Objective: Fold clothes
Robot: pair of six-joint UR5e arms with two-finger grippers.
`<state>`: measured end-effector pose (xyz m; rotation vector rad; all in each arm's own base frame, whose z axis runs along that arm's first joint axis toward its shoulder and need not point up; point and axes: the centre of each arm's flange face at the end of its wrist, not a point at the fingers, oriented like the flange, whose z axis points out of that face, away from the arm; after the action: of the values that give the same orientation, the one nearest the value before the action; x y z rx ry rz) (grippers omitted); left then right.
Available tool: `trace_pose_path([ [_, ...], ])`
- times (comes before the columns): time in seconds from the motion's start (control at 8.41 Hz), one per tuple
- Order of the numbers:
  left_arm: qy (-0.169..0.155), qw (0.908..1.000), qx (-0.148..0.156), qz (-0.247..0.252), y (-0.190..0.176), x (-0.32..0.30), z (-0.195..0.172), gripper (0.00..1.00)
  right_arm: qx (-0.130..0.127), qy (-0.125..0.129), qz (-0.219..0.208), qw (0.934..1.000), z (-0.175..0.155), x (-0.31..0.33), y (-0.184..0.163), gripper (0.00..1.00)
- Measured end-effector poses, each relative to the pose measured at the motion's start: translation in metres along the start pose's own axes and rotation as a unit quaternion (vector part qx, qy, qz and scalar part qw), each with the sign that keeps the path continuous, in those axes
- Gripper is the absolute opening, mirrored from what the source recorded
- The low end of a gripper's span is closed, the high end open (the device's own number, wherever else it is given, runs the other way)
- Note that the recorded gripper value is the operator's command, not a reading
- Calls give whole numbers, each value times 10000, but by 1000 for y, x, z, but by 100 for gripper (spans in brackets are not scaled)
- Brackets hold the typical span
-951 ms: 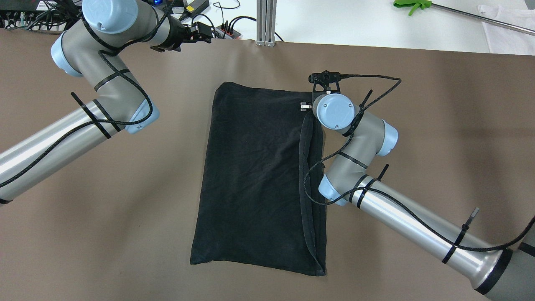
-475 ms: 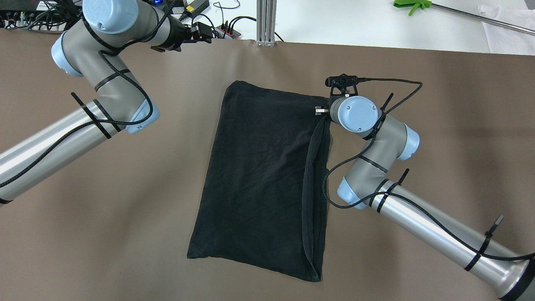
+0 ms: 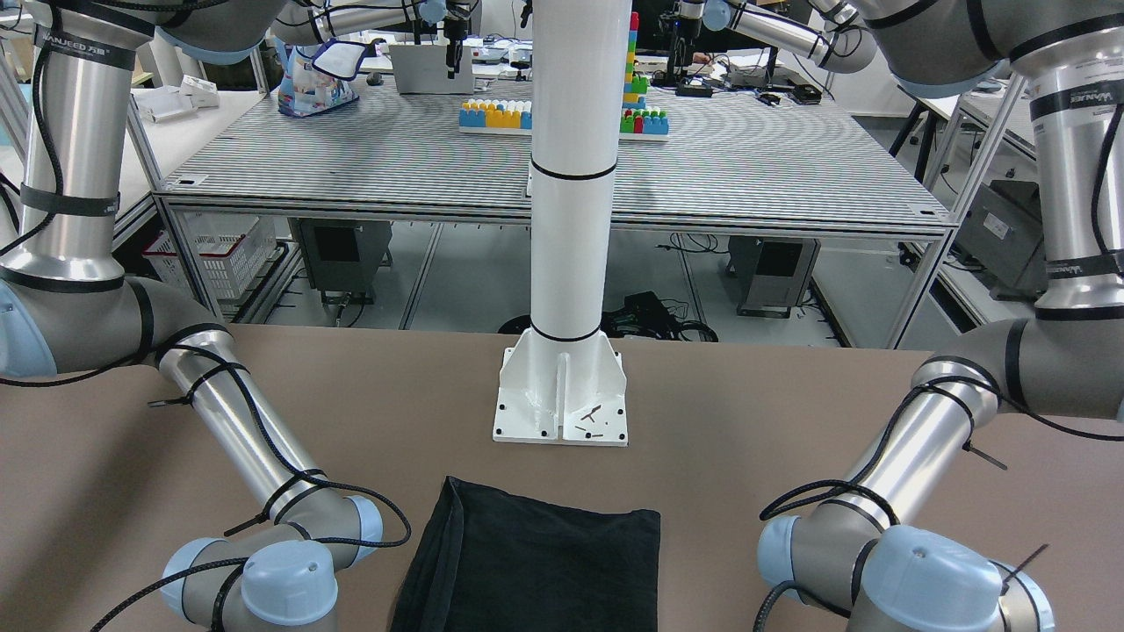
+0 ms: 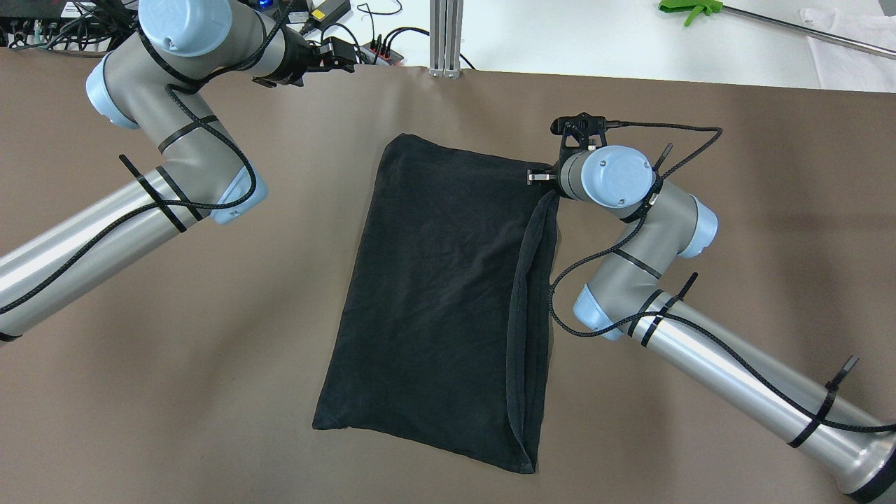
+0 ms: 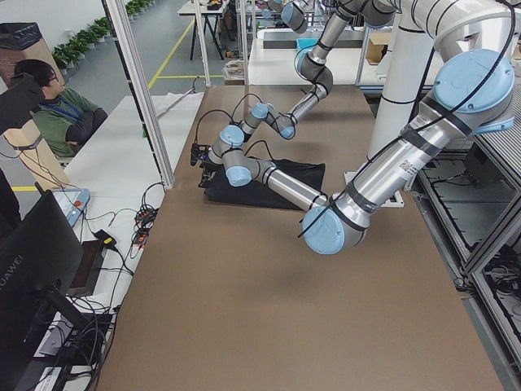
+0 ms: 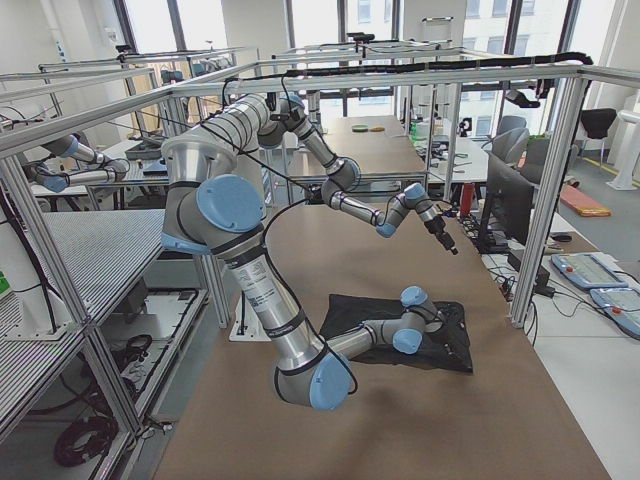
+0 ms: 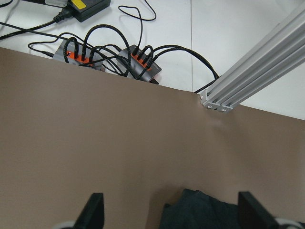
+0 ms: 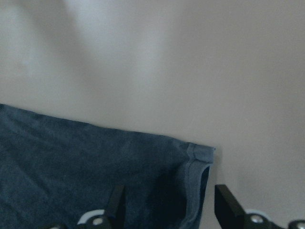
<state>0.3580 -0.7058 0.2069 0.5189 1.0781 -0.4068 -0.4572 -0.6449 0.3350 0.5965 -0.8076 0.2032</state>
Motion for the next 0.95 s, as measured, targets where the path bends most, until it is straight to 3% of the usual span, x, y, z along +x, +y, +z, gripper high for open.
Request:
trace_pose_path([
  [0.24,10,10000,3,0,0,1,-1,100,-44,-143,366,9992,-16,-1,-4,94],
  [0.48,10,10000,3,-1,0,1,-1,100,-95,-107,678,9976,-16,-1,3,94],
  [0.95,17,10000,-10,5,2,2,-1,100,-161,116,742,9970,-1,-3,20,94],
])
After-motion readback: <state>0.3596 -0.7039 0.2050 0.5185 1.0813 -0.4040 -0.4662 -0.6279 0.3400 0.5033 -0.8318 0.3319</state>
